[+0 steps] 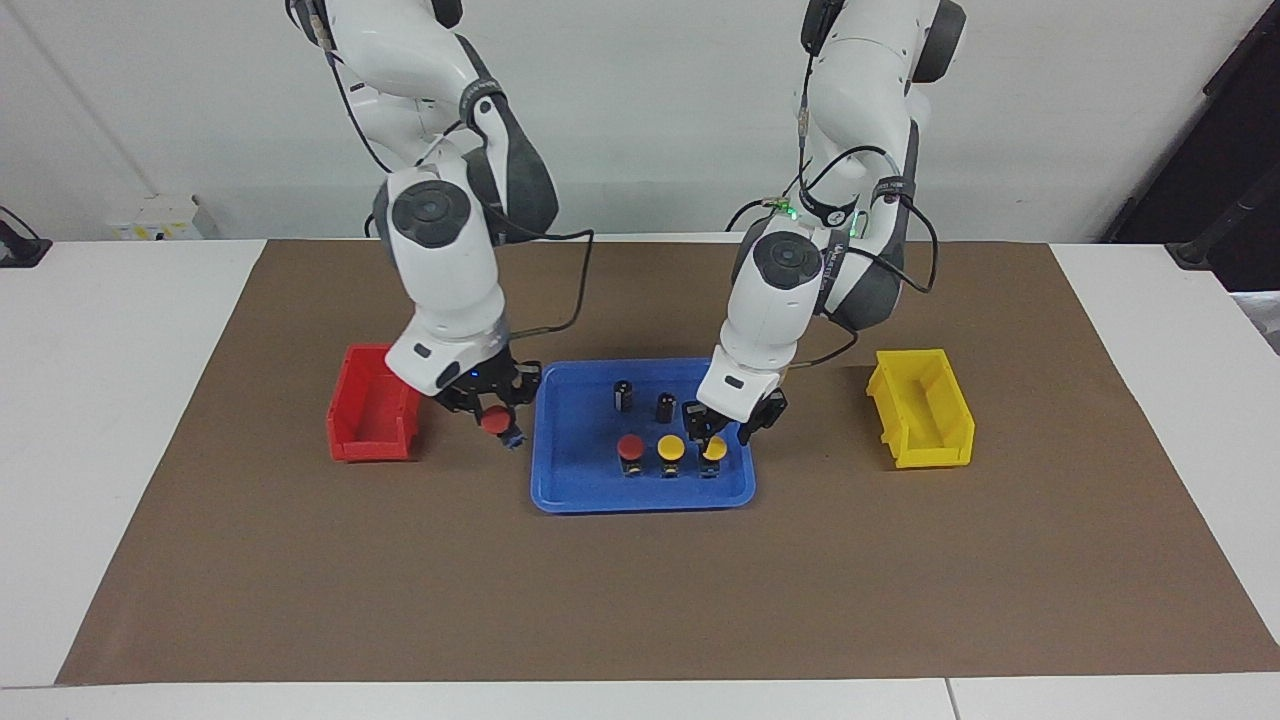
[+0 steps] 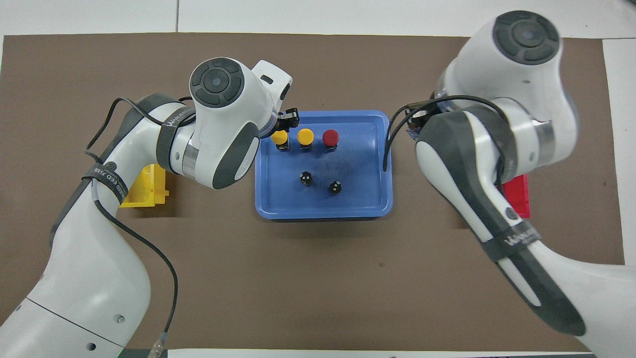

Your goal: Sort red and yellow buttons by color

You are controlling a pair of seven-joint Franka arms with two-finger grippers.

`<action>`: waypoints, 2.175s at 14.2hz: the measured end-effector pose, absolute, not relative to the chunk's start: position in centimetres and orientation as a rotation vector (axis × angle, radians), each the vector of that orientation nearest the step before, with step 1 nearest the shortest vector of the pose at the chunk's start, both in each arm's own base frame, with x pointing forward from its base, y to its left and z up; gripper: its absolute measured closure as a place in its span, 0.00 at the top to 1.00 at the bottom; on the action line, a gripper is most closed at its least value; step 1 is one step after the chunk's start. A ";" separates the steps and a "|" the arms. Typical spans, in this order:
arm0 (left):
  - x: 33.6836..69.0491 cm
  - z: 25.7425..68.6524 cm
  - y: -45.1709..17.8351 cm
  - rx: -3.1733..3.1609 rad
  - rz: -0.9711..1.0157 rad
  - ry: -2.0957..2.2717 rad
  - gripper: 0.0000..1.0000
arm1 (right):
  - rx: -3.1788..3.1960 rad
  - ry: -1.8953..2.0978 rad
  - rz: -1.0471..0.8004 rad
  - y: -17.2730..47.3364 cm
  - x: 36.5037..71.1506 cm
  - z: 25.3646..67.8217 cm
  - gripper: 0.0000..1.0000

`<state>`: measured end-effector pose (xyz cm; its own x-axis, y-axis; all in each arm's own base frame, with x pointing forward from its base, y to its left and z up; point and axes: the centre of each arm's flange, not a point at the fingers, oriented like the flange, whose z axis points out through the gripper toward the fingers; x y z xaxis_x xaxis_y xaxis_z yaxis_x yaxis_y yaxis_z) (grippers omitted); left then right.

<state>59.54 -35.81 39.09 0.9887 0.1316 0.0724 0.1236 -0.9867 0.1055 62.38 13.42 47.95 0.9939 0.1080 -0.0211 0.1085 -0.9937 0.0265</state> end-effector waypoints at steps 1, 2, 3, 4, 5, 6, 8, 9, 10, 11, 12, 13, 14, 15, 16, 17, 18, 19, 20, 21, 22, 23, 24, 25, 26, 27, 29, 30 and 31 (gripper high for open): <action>59.5 39.1 -35.8 3.032 0.121 0.195 0.63 | 3.106 0.150 -0.055 10.4 61.7 48.7 0.40; 59.5 39.1 -35.8 3.032 0.121 0.195 0.63 | 3.104 0.133 -0.074 7.7 60.8 49.1 0.40; 59.5 39.1 -35.8 3.032 0.121 0.195 0.63 | 3.102 0.118 -0.095 5.5 59.9 48.9 0.40; 59.5 39.1 -35.8 3.032 0.121 0.196 0.63 | 3.093 0.104 -0.120 3.9 59.0 48.3 0.40; 59.5 39.1 -35.8 3.032 0.121 0.196 0.63 | 3.070 0.094 -0.135 2.7 58.2 47.5 0.40; 59.5 39.1 -35.8 3.032 0.121 0.196 0.63 | 3.047 0.088 -0.133 1.7 57.6 46.4 0.40; 59.5 39.1 -35.8 3.032 0.121 0.196 0.63 | 3.029 0.076 -0.123 0.4 56.4 44.1 0.40; 59.5 39.1 -35.8 3.032 0.121 0.196 0.63 | 3.023 0.067 -0.132 -0.1 55.8 43.1 0.40; 59.5 39.1 -35.8 3.032 0.121 0.196 0.63 | 3.019 0.050 -0.144 -0.5 55.3 42.4 0.40; 59.5 39.1 -35.8 3.032 0.121 0.196 0.63 | 3.015 0.023 -0.154 -0.9 54.9 42.0 0.40; 59.5 39.1 -35.8 3.032 0.121 0.196 0.63 | 3.012 -0.002 -0.164 -1.2 54.5 41.5 0.40; 59.5 39.1 -35.8 3.032 0.121 0.196 0.63 | 3.010 -0.025 -0.167 -1.3 54.3 40.9 0.40; 59.5 39.1 -35.8 3.032 0.121 0.196 0.63 | 3.009 -0.047 -0.161 -1.3 54.1 40.2 0.40; 59.5 39.1 -35.8 3.032 0.121 0.196 0.63 | 3.008 -0.069 -0.158 -1.1 53.9 39.5 0.40; 59.5 39.1 -35.8 3.032 0.121 0.196 0.63 | 3.006 -0.094 -0.162 -0.9 53.7 39.0 0.40; 59.5 39.1 -35.8 3.032 0.121 0.196 0.63 | 3.005 -0.110 -0.162 -0.6 53.5 38.7 0.40; 59.5 39.1 -35.8 3.032 0.121 0.196 0.63 | 3.006 -0.117 -0.156 -0.4 53.4 38.3 0.40; 59.5 39.1 -35.8 3.032 0.121 0.196 0.63 | 3.006 -0.125 -0.156 -0.3 53.3 37.8 0.40; 59.5 39.1 -35.8 3.032 0.121 0.196 0.63 | 3.005 -0.137 -0.163 -0.3 53.1 37.2 0.40; 59.5 39.1 -35.8 3.032 0.121 0.196 0.63 | 3.004 -0.151 -0.169 -0.3 52.9 36.6 0.40; 59.5 39.1 -35.8 3.032 0.121 0.196 0.63 | 3.003 -0.155 -0.178 -0.3 52.7 36.1 0.40; 59.5 39.1 -35.8 3.032 0.121 0.196 0.63 | 2.997 -0.149 -0.183 -0.3 52.5 35.6 0.40; 59.6 39.1 -35.8 3.032 0.121 0.196 0.63 | 2.988 -0.137 -0.186 -0.3 52.3 35.2 0.40; 59.6 39.1 -35.8 3.032 0.121 0.196 0.63 | 2.982 -0.128 -0.187 -0.4 52.1 34.9 0.40; 59.5 39.1 -35.8 3.032 0.121 0.196 0.63 | 2.979 -0.122 -0.185 -0.4 52.0 34.7 0.40; 59.6 39.1 -35.8 3.032 0.121 0.197 0.63 | 2.978 -0.119 -0.182 -0.4 52.0 34.6 0.40; 59.6 39.1 -35.8 3.032 0.121 0.197 0.63 | 2.978 -0.119 -0.182 -0.4 52.0 34.6 0.40; 59.6 39.1 -35.8 3.032 0.121 0.197 0.63 | 2.978 -0.119 -0.182 -0.4 51.9 34.6 0.40; 59.5 39.1 -35.8 3.032 0.121 0.197 0.64 | 2.978 -0.119 -0.183 -0.4 51.9 34.6 0.40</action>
